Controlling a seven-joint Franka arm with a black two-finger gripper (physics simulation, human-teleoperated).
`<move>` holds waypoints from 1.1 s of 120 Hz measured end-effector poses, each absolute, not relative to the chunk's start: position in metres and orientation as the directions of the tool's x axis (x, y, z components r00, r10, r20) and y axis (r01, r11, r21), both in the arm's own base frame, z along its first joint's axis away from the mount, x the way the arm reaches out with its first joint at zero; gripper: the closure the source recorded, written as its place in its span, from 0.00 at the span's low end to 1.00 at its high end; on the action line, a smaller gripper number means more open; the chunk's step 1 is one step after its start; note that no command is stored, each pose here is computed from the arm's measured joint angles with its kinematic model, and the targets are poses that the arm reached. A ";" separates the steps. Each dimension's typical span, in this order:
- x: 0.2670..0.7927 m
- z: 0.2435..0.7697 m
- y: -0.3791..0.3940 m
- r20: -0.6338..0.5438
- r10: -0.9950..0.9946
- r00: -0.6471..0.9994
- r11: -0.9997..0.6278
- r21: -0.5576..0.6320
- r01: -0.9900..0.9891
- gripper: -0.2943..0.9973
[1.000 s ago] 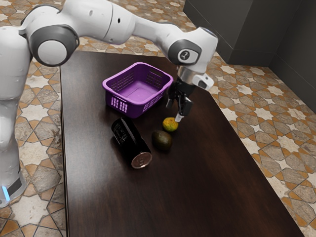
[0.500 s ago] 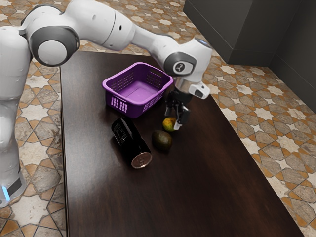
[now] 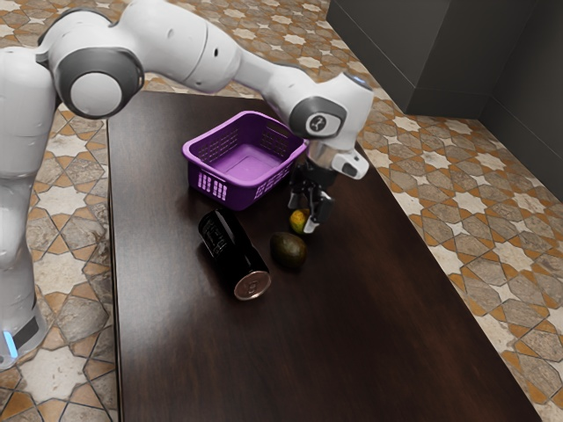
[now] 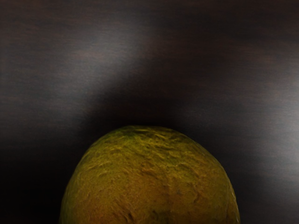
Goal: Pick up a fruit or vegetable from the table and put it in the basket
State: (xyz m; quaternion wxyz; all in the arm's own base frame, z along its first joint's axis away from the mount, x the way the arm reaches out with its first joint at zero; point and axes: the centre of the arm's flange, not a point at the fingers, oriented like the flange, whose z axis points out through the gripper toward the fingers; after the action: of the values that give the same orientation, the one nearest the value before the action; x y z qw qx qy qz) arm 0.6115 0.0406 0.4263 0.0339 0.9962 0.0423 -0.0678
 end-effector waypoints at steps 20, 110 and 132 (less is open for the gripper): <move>0.614 0.420 0.041 -0.139 0.081 0.987 -0.994 0.059 0.090 0.23; 0.627 0.416 0.038 -0.107 0.077 0.991 -0.995 0.054 0.083 0.23; 0.627 0.415 0.037 -0.108 0.083 0.991 -0.994 0.063 0.090 0.29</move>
State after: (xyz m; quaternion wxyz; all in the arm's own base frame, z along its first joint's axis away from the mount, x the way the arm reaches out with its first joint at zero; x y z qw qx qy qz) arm 0.6269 0.0368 0.4148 0.0340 0.9971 0.0432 -0.0528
